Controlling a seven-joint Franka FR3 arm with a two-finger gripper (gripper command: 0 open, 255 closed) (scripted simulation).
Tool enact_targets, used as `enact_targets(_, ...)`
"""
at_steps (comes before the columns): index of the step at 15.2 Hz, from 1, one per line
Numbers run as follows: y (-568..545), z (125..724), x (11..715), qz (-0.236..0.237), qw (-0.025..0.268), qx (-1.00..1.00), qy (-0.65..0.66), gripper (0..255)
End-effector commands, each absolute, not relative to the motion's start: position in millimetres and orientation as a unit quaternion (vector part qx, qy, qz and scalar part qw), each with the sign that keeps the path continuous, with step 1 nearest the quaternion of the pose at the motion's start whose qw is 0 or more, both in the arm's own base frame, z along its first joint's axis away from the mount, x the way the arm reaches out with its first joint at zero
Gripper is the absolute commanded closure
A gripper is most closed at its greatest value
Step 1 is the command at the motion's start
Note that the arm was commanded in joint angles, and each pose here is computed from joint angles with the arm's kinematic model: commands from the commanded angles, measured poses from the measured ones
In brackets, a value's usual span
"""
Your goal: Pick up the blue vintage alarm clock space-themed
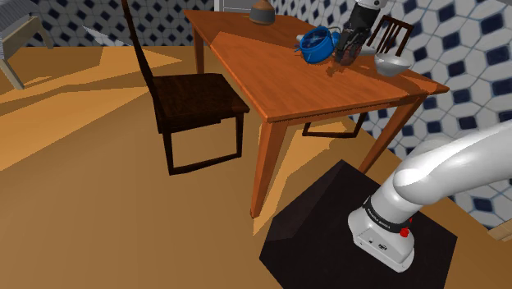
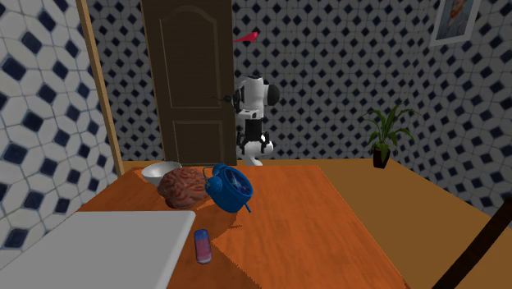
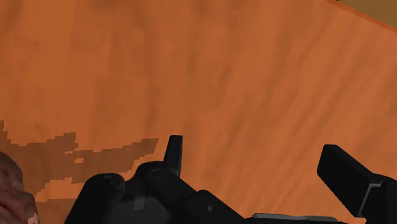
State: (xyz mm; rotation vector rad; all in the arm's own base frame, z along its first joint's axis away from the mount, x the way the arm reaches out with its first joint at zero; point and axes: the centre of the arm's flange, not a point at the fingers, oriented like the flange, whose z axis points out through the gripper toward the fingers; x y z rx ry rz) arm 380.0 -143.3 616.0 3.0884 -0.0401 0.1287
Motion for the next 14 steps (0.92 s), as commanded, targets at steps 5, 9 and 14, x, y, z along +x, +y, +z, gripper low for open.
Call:
enact_targets(5, -205.0, 627.9, 416.0, 0.077, 0.021, 0.997, -0.020, 0)
enact_targets(9, -247.0, 636.7, 440.2, 0.100, 0.018, 0.994, -0.026, 0)
enact_targets(14, -299.9, 648.9, 469.2, 0.129, 0.015, 0.991, -0.032, 0)
